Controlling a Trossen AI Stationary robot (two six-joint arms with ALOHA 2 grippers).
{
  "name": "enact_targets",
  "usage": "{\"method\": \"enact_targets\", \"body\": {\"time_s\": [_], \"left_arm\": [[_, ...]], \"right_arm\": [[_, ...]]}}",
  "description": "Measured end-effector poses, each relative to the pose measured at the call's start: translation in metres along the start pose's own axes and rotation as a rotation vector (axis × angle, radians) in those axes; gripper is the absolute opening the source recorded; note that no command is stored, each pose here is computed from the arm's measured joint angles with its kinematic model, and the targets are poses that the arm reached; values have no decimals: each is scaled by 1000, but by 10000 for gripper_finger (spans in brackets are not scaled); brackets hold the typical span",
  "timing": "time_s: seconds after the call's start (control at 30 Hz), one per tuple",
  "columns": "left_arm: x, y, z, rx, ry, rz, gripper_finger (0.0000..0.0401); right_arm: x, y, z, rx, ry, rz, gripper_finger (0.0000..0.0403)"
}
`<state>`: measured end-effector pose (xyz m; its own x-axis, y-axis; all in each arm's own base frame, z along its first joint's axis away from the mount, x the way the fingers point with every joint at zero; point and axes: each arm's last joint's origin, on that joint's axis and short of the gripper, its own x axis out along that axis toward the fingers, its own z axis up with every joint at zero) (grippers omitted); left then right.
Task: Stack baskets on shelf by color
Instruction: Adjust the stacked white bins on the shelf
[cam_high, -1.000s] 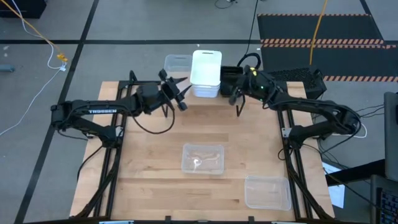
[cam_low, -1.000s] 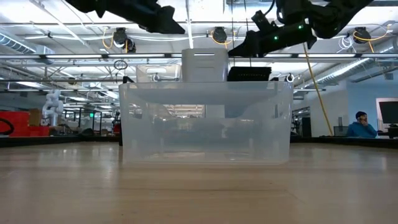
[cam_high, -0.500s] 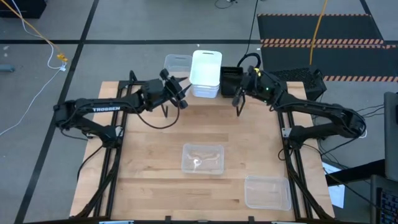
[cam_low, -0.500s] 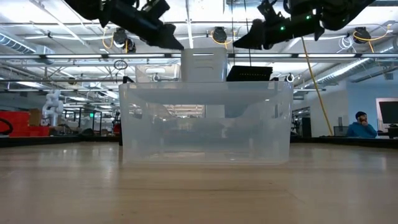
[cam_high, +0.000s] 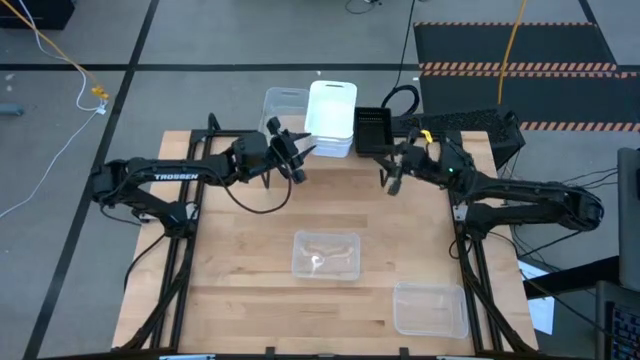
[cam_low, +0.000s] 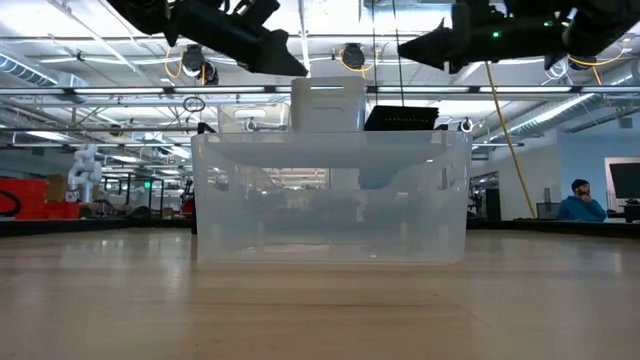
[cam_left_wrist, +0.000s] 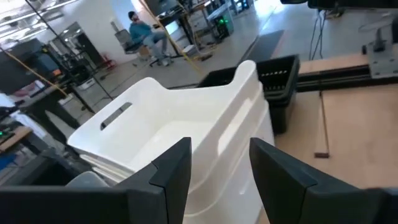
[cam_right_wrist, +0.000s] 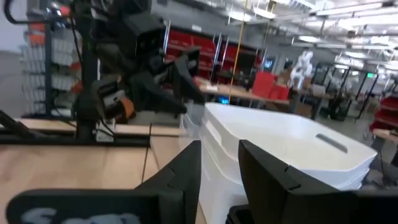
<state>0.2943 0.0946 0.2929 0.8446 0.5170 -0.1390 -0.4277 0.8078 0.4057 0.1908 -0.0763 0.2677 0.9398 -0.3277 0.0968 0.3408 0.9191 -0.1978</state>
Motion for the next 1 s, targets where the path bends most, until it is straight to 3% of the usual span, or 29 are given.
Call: {"method": "enact_targets", "body": {"time_s": [0.17,0.27,0.37,0.47,0.53,0.77,1.0], "left_arm": [[-3,-8,6,-10,-36,-22,165],[-4,-12,8,49,-28,16,165],[-10,-5,12,128,22,185,165],[-13,11,19,150,44,425,165],[-11,21,16,139,66,497,165],[5,36,-8,21,81,386,165],[11,33,-12,-69,33,259,165]], "right_arm": [[-13,0,2,-2,-38,-7,100],[-18,1,4,20,-58,-6,100],[-22,5,-4,44,-41,12,100],[-25,10,-17,62,-4,27,100],[-27,12,-24,68,12,28,100],[-32,13,-34,75,15,5,100],[-32,13,-33,75,5,7,100]]}}
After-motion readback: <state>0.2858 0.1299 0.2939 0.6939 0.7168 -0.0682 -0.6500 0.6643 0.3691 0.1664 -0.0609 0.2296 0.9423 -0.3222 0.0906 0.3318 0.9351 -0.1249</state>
